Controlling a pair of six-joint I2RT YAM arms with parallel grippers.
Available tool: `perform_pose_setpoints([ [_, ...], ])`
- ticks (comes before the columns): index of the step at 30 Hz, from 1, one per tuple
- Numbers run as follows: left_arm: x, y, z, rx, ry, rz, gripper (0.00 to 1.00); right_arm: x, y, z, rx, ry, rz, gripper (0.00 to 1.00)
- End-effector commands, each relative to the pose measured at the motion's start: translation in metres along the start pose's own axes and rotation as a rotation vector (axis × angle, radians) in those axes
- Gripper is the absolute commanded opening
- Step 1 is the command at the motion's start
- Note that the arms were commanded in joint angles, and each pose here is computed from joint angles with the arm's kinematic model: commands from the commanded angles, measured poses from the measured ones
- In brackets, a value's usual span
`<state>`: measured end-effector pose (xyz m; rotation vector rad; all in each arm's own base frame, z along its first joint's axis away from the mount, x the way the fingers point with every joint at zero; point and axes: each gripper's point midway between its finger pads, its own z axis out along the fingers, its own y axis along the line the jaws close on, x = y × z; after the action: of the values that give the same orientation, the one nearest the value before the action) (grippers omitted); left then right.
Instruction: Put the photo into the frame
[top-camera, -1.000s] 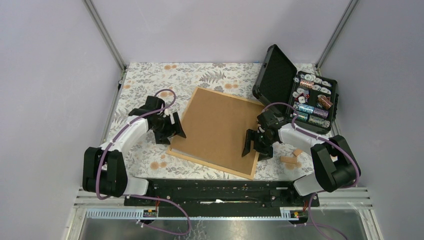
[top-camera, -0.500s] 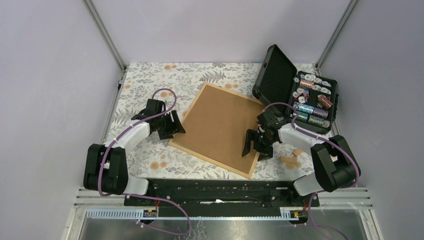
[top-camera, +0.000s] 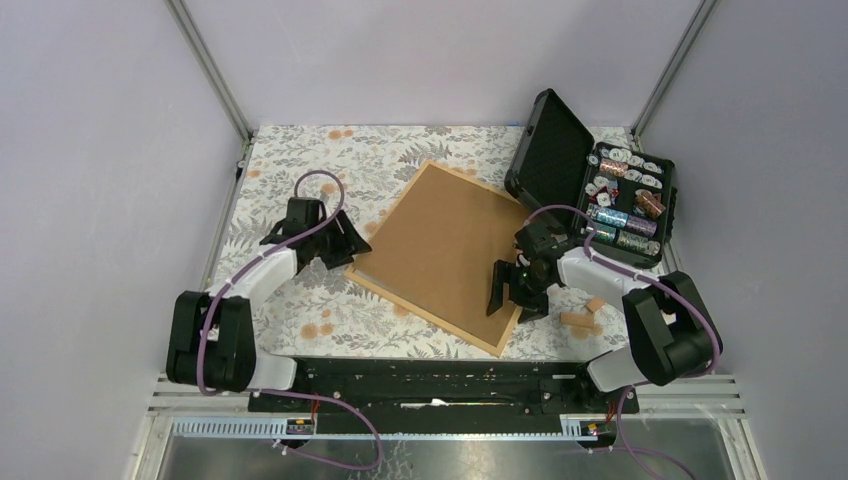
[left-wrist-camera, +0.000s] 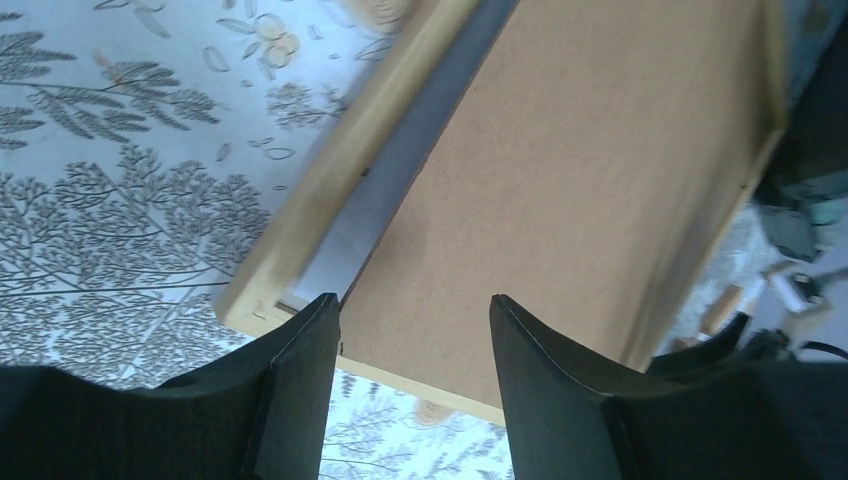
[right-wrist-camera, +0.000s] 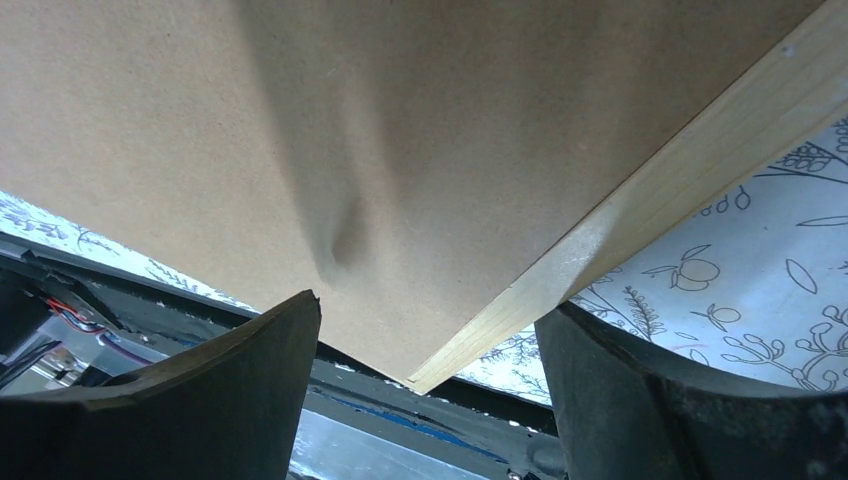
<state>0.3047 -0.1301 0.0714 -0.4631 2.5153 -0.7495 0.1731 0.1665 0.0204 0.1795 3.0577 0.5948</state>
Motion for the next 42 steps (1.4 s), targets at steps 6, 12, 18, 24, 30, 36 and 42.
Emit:
perform_pose_setpoints([
  [6, 0.026, -0.102, -0.054, 0.475, 0.215, -0.129, 0.59, -0.02, 0.035, 0.006, -0.188, -0.108, -0.102, 0.87],
  [12, 0.013, -0.095, -0.034, 0.454, 0.171, -0.134, 0.6, -0.022, 0.051, 0.01, -0.211, -0.139, -0.086, 0.85],
  [18, -0.006, -0.076, 0.009, 0.353, 0.132, -0.114, 0.6, -0.023, 0.054, 0.022, -0.152, -0.163, -0.069, 0.71],
  [24, -0.015, -0.051, 0.041, 0.219, 0.109, -0.085, 0.6, -0.022, 0.039, 0.043, -0.052, -0.182, -0.064, 0.63],
  [30, -0.023, -0.041, 0.054, 0.037, 0.078, 0.043, 0.66, -0.02, 0.031, 0.058, -0.013, -0.188, -0.051, 0.52],
  [36, -0.029, -0.038, 0.052, -0.046, 0.086, 0.128, 0.84, -0.003, 0.039, 0.067, -0.063, -0.155, -0.015, 0.49],
  [42, -0.056, -0.029, 0.028, -0.21, 0.017, 0.24, 0.99, 0.015, 0.061, 0.067, -0.179, -0.126, -0.04, 0.54],
])
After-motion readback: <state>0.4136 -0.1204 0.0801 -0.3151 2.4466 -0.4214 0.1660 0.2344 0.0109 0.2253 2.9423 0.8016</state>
